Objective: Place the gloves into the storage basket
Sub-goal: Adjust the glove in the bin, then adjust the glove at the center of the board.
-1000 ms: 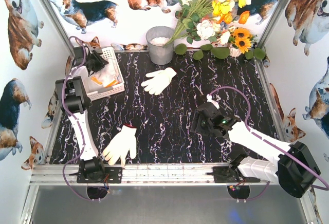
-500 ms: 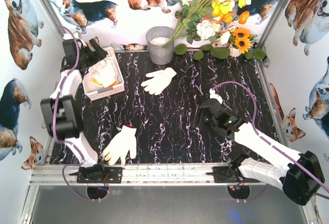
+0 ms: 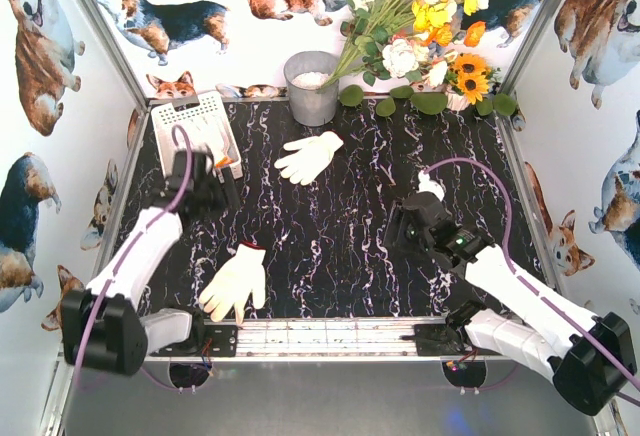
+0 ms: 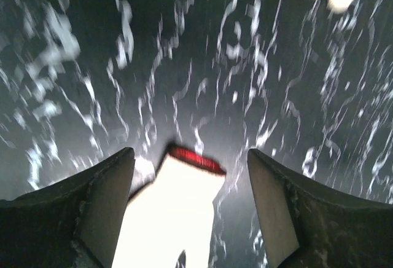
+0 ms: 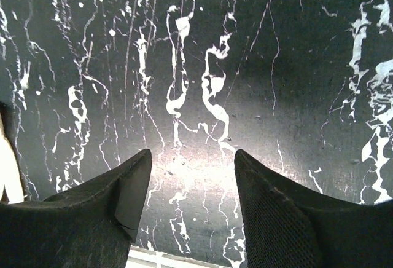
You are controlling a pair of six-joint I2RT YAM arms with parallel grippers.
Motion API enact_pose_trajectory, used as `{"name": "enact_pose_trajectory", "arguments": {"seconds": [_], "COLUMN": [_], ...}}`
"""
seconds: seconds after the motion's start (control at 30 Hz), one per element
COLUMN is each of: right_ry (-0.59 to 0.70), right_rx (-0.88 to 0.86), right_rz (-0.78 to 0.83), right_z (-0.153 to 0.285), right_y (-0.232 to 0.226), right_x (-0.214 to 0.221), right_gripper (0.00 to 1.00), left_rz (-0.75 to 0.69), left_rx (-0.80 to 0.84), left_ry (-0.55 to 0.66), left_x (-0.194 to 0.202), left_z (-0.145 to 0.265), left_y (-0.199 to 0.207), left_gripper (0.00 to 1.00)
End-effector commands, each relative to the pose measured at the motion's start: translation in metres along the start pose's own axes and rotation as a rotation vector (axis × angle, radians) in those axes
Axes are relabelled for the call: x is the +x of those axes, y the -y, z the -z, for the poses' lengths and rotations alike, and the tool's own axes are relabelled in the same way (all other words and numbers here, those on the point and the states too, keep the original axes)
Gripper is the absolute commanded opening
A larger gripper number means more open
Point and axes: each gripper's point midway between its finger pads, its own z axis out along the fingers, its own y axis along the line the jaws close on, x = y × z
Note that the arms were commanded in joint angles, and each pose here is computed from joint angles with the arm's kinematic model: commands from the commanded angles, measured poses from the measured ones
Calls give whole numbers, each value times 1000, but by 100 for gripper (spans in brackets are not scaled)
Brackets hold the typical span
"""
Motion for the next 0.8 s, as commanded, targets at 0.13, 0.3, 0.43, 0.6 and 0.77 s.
{"name": "enact_pose_trajectory", "arguments": {"seconds": [0.13,0.3,0.43,0.6,0.77], "right_ry": [0,-12,-11,-13,-8], "right_rx": [-55,-61,-60,-39,-11], "right_rz": [-61,-58,-57,-40,-15], "right_z": [-14,-14,-13,-11,-4], "right_y": [-14,-17,-16,-11,-4], "right_x": [0,0,0,1,-2], "right_gripper": [57,56,56,56,57], "left_rz": [166,194,147,-61,-383], "left_rx": [-9,13,-12,261,606], "left_ry": [-218,-206,-156,-162,-307], "left_x": [121,133,133,144,197], "left_z": [0,-17,-37,-49,-31], "left_y": [-2,6,3,86,176], "left_gripper": [49,40,33,33,37]}}
